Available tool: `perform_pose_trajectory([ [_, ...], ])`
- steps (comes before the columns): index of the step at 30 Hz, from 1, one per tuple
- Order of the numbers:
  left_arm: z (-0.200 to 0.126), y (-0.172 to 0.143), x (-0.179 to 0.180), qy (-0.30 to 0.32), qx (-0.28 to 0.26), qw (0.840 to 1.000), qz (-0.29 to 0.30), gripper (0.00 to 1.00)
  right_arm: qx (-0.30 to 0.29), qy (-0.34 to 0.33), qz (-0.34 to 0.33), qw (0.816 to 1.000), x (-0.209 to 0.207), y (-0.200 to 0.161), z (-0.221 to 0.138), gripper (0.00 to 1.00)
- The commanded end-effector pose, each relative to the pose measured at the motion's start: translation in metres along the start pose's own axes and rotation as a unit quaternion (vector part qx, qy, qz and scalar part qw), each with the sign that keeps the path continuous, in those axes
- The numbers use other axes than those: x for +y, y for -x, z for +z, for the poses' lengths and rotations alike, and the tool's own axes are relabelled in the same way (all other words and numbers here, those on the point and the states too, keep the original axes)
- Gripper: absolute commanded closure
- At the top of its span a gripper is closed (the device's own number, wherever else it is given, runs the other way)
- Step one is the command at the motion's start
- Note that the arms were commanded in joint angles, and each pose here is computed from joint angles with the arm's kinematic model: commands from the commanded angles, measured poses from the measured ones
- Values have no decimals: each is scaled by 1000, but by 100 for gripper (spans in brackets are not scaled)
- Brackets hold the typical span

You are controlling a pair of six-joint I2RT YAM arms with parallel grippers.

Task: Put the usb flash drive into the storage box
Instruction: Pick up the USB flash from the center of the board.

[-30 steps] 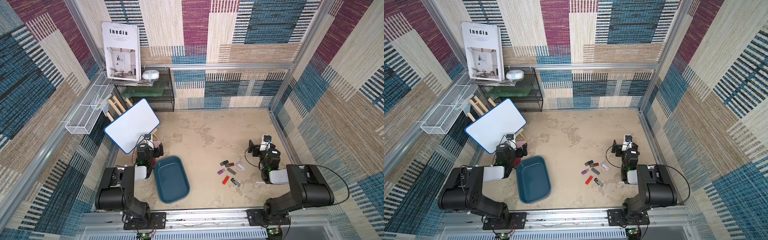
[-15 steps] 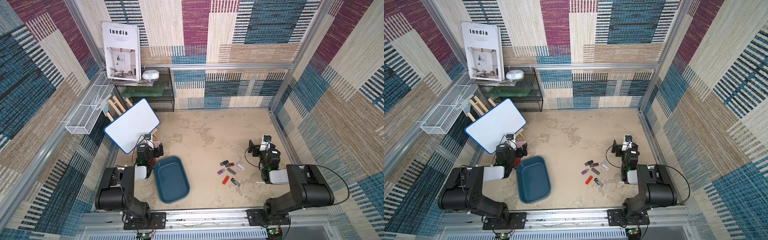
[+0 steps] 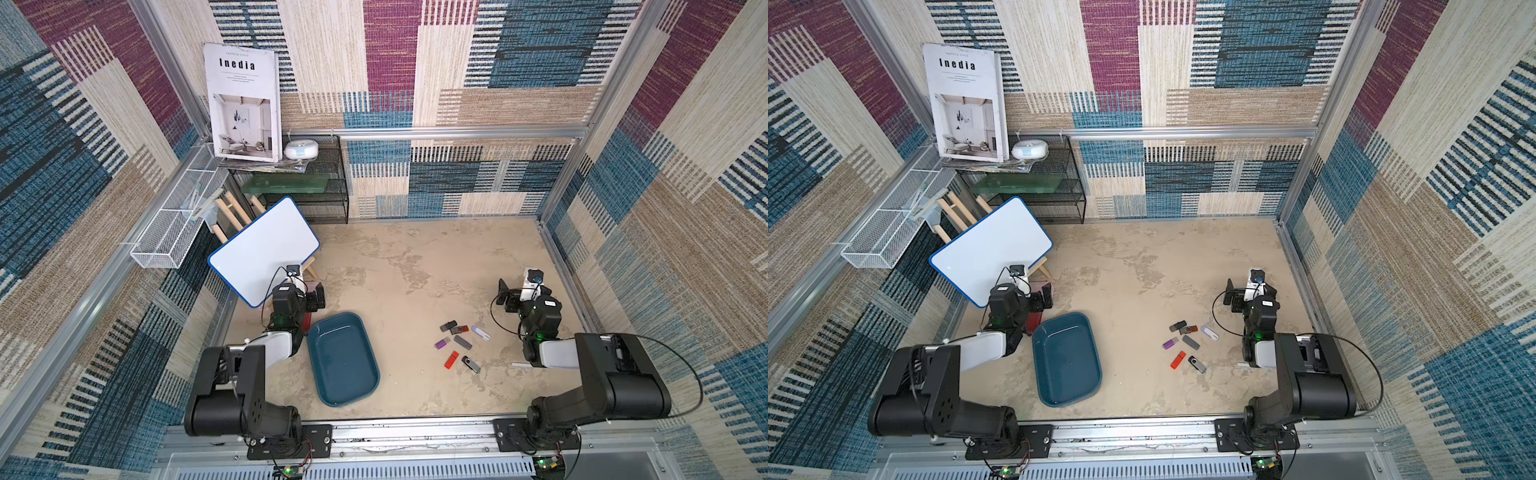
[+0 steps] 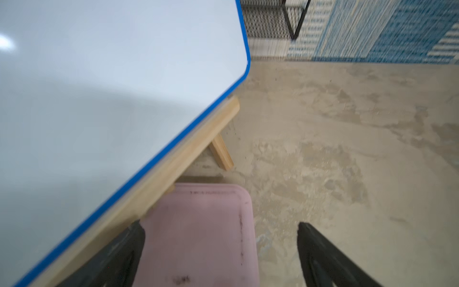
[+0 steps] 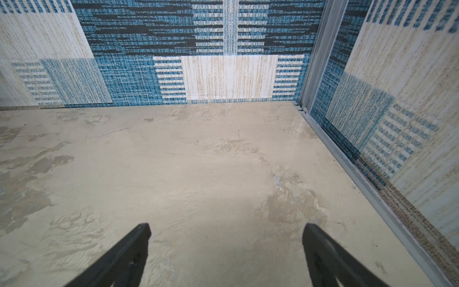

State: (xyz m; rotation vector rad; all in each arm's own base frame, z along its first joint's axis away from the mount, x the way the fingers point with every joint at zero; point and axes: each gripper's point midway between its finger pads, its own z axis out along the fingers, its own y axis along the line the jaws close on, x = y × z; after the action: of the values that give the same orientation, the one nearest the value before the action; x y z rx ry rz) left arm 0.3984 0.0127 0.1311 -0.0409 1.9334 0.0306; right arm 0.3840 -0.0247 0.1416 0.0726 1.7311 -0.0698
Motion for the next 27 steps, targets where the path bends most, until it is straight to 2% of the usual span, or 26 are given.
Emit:
perform_pose_trajectory([
  [1,-19,6,3,20,7,1000,-10,1,12,-43,30,999,-14,28,1,0],
  [4,-40,15,-6,8,17,999,-42,1,5,-7,50,999,-2,62,-9,1],
  [6,-53,28,-18,-1,33,998,-50,1,-21,12,72,997,3,85,-23,1],
  [8,-61,37,-38,-19,22,998,-59,1,-28,-35,160,986,-14,87,-35,0],
  [9,-63,37,-42,-14,23,995,-96,1,-28,-86,228,969,-32,81,-41,0],
  [10,-65,35,-42,-9,31,990,-140,1,-21,-114,269,956,-42,74,-45,0],
  [11,-68,30,-37,6,48,980,-192,1,-8,-106,277,955,-40,70,-47,0],
  [13,-78,18,-25,53,89,948,-300,1,35,-54,258,964,-19,69,-45,3],
  [15,-86,28,-52,-34,130,946,-294,4,102,-25,248,963,-4,53,-45,9],
  [16,-96,35,-62,-59,153,943,-291,7,140,-16,249,958,3,44,-45,11],
  [19,-127,41,-71,-78,217,933,-277,13,265,17,228,937,24,3,-52,14],
  [22,-159,44,-75,-102,253,933,-233,14,367,37,201,908,41,-38,-64,22],
  [27,-192,27,-77,-137,253,939,-189,15,438,54,157,883,68,-78,-66,24],
])
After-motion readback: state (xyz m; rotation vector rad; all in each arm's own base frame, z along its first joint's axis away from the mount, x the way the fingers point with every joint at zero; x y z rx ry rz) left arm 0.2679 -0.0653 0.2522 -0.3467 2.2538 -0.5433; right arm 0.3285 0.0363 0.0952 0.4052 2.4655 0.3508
